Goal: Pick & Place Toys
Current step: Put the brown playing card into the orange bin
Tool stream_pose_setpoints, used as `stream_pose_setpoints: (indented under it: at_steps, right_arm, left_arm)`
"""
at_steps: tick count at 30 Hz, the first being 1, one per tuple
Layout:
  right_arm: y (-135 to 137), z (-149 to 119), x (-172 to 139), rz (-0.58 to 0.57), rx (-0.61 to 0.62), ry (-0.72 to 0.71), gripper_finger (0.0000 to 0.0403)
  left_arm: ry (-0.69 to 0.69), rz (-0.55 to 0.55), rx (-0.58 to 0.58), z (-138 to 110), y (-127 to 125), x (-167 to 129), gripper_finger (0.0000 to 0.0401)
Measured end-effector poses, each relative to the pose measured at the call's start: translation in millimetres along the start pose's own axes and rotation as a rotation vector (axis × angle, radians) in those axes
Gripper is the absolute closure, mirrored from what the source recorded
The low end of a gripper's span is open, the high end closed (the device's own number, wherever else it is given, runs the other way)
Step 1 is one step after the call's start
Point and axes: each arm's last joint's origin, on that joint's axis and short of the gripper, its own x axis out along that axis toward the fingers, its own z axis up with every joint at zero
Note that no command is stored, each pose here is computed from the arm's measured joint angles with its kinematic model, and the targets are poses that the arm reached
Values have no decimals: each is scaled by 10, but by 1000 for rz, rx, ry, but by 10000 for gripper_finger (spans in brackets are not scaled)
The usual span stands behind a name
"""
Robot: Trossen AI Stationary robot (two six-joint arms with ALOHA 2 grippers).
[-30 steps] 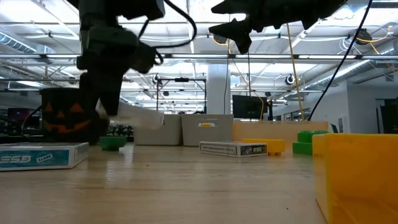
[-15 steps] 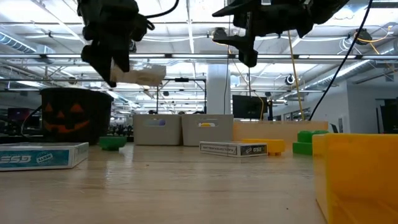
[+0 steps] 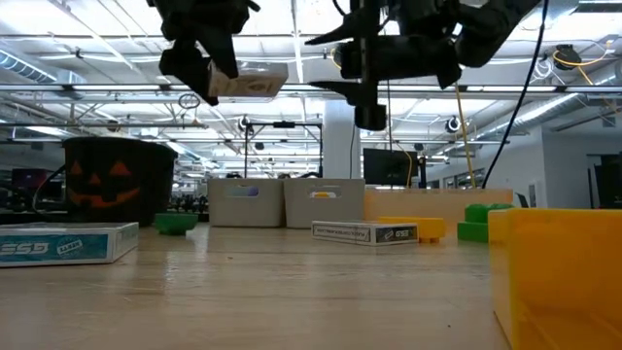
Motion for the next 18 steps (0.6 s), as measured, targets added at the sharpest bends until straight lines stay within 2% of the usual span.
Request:
stream_pose_setpoints:
  at_steps: [5,12,18]
  right_arm:
    - [-87,43,68,39,56,-28,193]
    - [-216,63,181,105,136,-63,193]
    - [-219,161,299,146,154,-96,193]
  left_arm:
    - [-8,-11,15,24,-16,-31,88]
    - [-10,-15,26,28,-20,-31,65]
    - [-11,-16,46,29,-20,-31,88]
